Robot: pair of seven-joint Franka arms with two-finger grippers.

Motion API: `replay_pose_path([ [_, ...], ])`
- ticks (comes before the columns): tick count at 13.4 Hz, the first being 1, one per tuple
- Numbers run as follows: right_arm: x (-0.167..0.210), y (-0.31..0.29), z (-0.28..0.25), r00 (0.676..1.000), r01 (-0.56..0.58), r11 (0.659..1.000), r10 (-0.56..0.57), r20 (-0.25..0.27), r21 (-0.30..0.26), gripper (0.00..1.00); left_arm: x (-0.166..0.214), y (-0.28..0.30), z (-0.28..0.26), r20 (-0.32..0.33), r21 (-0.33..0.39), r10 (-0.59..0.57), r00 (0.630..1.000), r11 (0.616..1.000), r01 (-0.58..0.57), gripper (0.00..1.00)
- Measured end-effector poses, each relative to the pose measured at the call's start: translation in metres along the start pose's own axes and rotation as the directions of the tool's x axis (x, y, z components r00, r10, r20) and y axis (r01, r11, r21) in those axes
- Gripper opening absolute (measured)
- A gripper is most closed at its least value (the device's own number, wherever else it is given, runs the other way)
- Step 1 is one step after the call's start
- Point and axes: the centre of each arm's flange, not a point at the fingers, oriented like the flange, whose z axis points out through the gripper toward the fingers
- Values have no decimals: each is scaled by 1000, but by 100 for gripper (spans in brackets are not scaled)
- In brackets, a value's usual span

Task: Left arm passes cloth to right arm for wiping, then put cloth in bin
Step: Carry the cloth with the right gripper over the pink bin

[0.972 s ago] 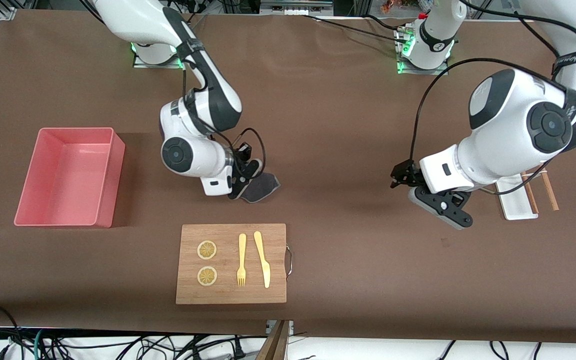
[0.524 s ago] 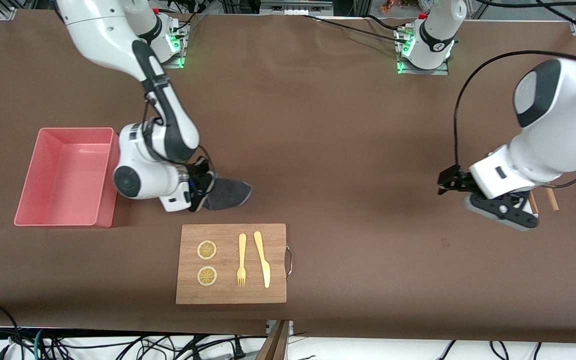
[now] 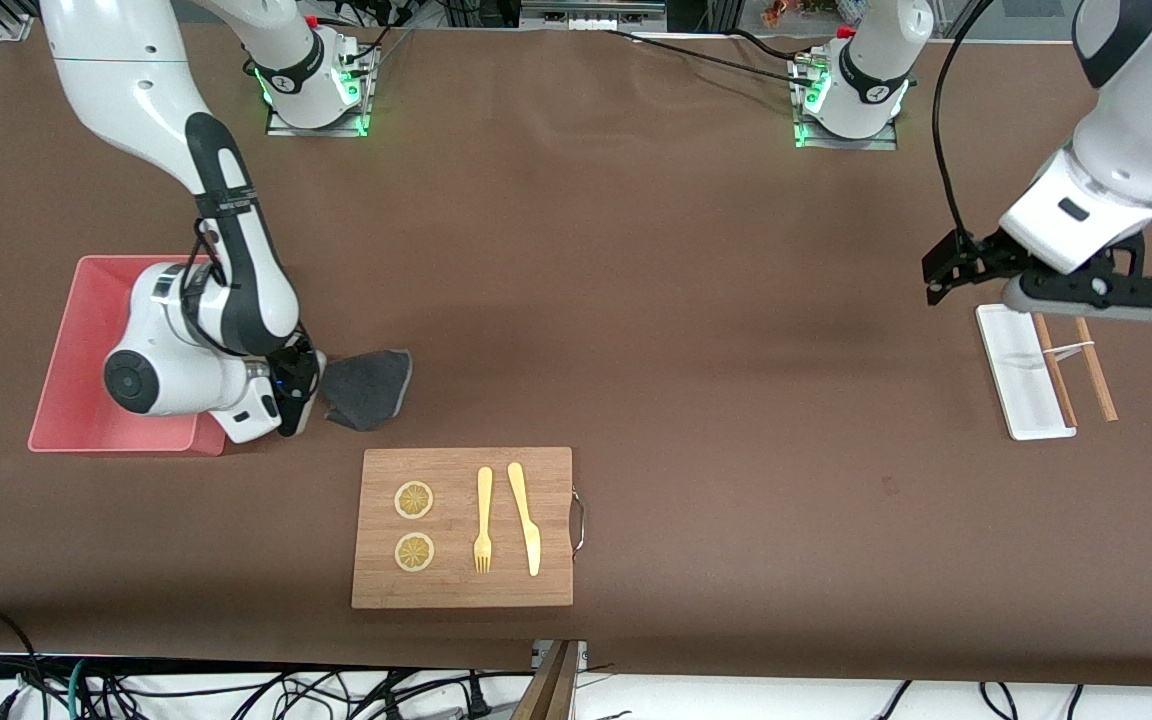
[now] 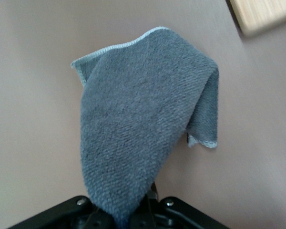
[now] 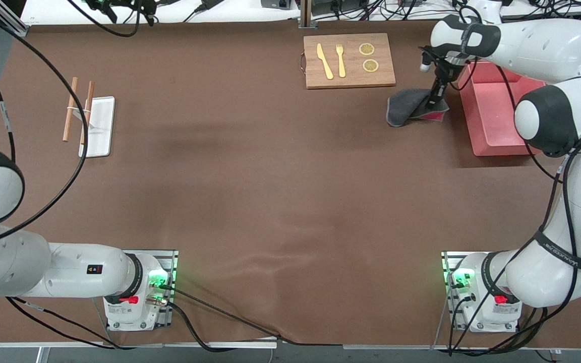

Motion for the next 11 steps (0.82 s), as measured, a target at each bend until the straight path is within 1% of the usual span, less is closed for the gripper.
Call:
replay_pose_path([
  [3, -27, 1, -28, 998, 42, 999, -42, 48, 3, 2, -4, -7, 4, 27, -59, -34, 999, 998, 36, 100],
  [7, -41, -32, -117, 989, 87, 996, -87, 122, 2, 2, 0, -9, 20, 57, -68, -41, 998, 997, 45, 100],
  [9, -65, -51, -162, 983, 107, 994, -105, 148, -3, 2, 4, -16, 32, 77, -71, -54, 996, 996, 60, 100],
  [11, -98, -62, -195, 980, 131, 991, -127, 152, -20, 2, 8, -25, 45, 100, -72, -69, 993, 994, 77, 100],
])
